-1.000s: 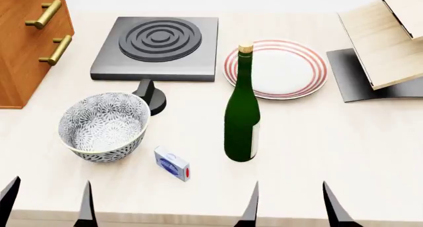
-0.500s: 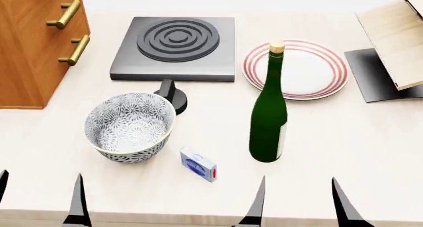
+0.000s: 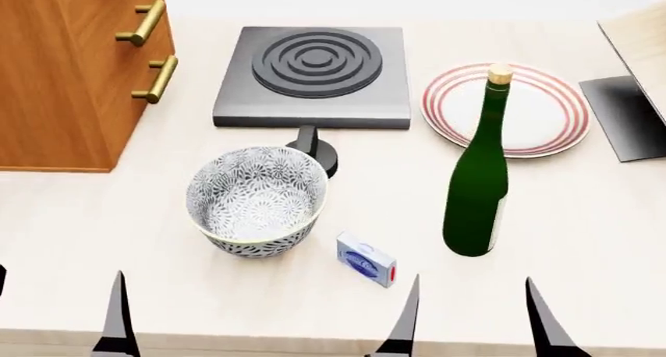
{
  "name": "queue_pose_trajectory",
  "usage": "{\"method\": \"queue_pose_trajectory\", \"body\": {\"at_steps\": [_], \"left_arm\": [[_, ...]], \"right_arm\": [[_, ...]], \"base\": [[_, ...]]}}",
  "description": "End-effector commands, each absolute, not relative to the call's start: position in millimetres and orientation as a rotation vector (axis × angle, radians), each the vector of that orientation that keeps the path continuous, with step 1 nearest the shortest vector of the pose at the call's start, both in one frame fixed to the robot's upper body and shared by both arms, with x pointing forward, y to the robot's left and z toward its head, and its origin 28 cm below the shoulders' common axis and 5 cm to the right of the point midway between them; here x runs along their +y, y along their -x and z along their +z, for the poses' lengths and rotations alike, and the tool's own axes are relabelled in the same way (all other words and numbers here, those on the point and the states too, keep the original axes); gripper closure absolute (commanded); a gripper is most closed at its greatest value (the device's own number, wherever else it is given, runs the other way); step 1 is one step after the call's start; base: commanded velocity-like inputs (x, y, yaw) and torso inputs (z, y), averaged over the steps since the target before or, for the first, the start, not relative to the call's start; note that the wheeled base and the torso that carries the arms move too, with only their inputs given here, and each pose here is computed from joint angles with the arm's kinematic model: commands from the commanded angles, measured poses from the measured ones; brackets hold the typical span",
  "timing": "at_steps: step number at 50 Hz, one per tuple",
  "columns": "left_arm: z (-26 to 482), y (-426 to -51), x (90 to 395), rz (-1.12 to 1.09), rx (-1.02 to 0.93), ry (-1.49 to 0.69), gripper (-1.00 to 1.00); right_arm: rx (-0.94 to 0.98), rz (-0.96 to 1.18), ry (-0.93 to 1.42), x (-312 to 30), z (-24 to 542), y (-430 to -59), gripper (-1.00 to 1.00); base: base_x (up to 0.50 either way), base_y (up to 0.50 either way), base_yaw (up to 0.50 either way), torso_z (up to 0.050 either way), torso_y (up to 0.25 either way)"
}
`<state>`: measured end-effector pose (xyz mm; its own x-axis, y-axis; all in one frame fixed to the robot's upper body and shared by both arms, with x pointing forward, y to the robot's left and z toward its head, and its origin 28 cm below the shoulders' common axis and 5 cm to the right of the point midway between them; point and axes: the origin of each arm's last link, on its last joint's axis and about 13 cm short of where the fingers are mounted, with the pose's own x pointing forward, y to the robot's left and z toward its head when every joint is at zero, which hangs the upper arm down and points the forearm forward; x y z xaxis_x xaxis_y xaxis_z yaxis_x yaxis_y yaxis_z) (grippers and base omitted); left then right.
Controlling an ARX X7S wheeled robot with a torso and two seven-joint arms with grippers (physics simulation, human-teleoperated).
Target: Put the bowl on the top of the cabinet.
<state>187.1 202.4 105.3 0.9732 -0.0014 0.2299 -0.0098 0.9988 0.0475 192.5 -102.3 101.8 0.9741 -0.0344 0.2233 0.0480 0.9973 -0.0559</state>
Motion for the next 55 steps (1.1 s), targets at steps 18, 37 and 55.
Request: {"method": "queue_pose_trajectory", "body": {"at_steps": [18,37,55], "left_arm": [[104.1,-186.1,202.3,0.001,-0.234,-0.045,-1.00],[106.8,-184.3,203.3,0.003,-0.239,-0.045,-1.00],[107.1,-183.9,202.6,0.003,-0.239,-0.046,-1.00]], "right_arm": [[-0.224,-0.044,0.076,-101.1,98.3,-191.5,-1.00],[-0.221,-0.045,0.079,-99.9,100.5,-190.9,-1.00],[-0.216,-0.041,0.076,-100.3,99.5,-190.6,-1.00]], "base": [[0.00,0.37,0.00,0.000,0.000],[0.00,0.19,0.00,0.000,0.000],[0.00,0.50,0.00,0.000,0.000]]}}
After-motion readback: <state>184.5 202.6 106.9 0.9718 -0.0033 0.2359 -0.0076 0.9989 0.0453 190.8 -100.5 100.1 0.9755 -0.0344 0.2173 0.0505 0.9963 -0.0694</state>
